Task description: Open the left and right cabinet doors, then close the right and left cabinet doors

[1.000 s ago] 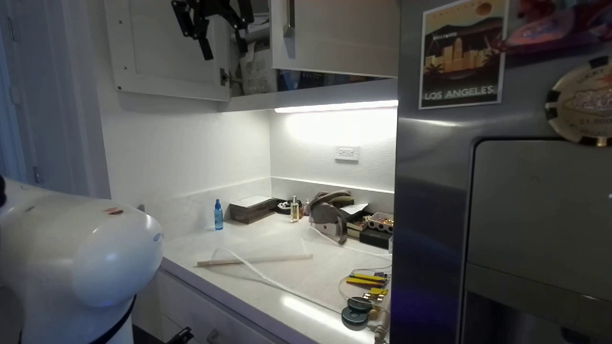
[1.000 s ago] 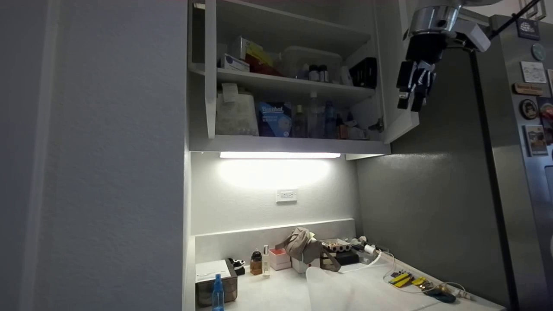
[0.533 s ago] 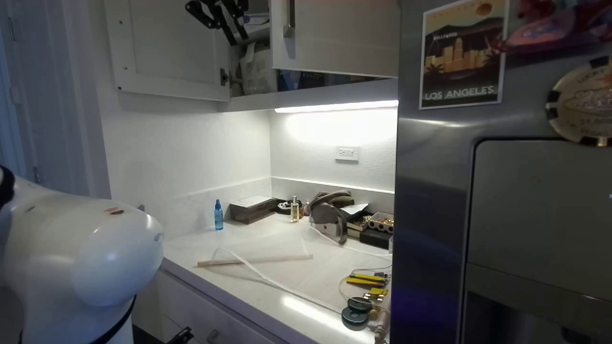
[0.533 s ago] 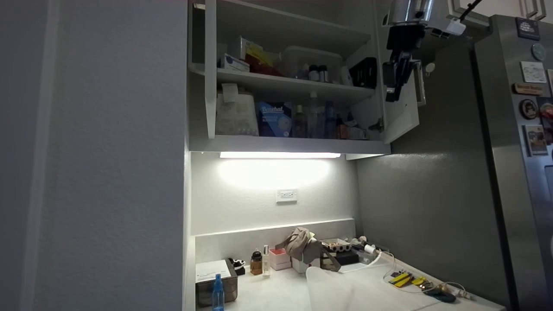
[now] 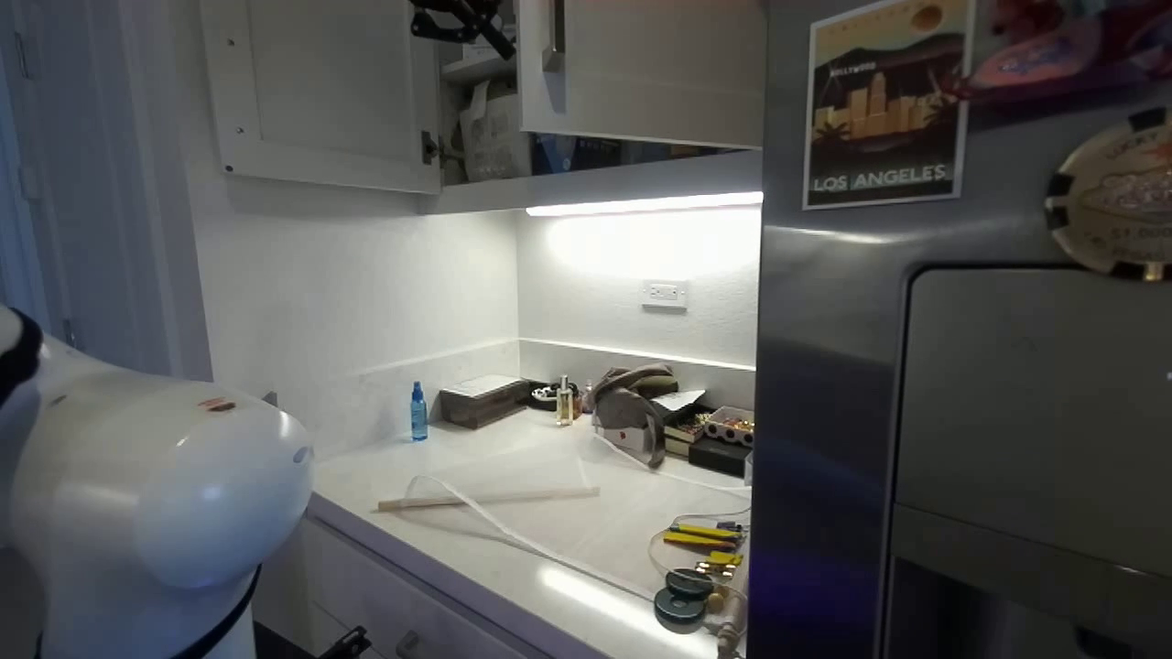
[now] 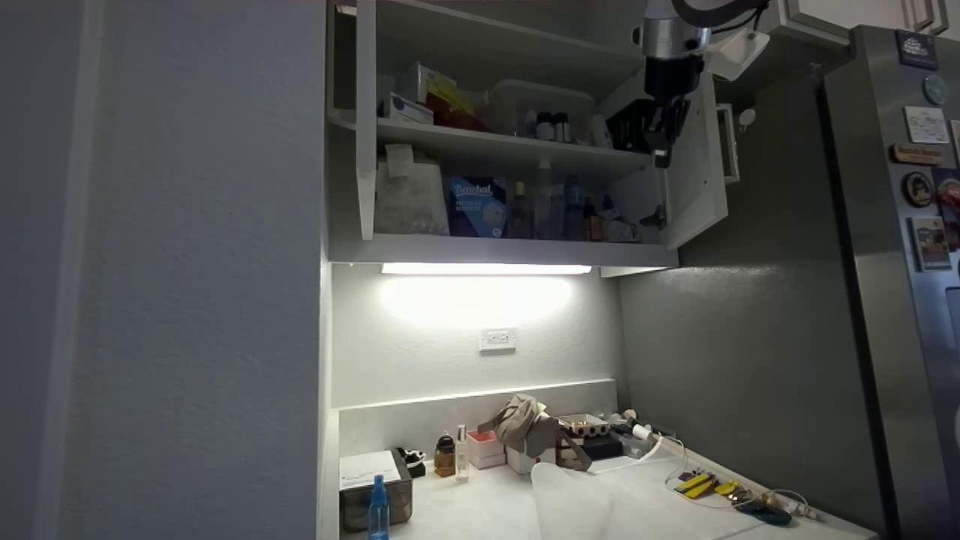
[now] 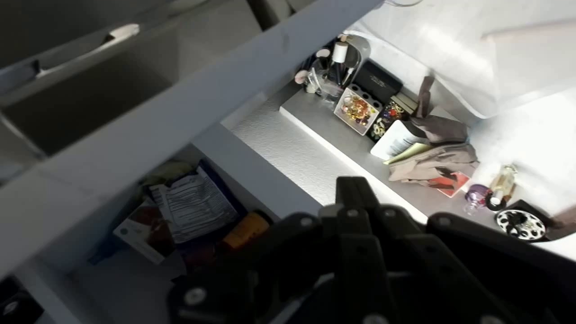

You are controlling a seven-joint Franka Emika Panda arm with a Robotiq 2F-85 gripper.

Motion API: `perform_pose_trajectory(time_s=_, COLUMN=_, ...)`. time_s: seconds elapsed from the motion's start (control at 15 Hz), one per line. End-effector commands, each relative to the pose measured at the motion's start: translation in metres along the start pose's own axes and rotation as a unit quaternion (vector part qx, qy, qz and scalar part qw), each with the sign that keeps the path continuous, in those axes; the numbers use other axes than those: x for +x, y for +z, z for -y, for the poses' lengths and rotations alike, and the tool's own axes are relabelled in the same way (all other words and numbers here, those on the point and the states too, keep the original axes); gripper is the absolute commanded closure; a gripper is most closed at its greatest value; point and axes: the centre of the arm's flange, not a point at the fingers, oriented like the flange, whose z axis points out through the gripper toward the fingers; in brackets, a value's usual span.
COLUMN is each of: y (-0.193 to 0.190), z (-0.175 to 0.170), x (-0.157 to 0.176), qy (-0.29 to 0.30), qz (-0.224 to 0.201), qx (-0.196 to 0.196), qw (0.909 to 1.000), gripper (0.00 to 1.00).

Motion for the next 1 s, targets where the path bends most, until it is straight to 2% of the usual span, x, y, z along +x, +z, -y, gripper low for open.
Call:
perform_pose_trajectory(time_s=0.0, y=0.008, z=0.005, x=0.016, qy=-0.030, qz=0.029, qx=-0.065, qw=0.9970, gripper=1.00)
perform_pose_trajectory(time_s=0.2, y=0.011, z=0.017, x=0.031, qy=-0.049, qz=0.076, qx=-0.103, qw=0.9906, gripper=1.00)
perform_pose_trajectory(time_s=0.4, y=0.013, z=0.024, x=0.035, qy=-0.069, qz=0.140, qx=-0.128, qw=0.9794, gripper=1.00)
perform_pose_trajectory(time_s=0.73, y=0.018, z=0.007, x=0.006, qy=-0.059, qz=0.228, qx=-0.167, qw=0.9573, gripper=1.00)
perform_pose_trajectory(time_s=0.93, y=0.027, z=-0.006, x=-0.011, qy=-0.038, qz=0.270, qx=-0.167, qw=0.9474, gripper=1.00)
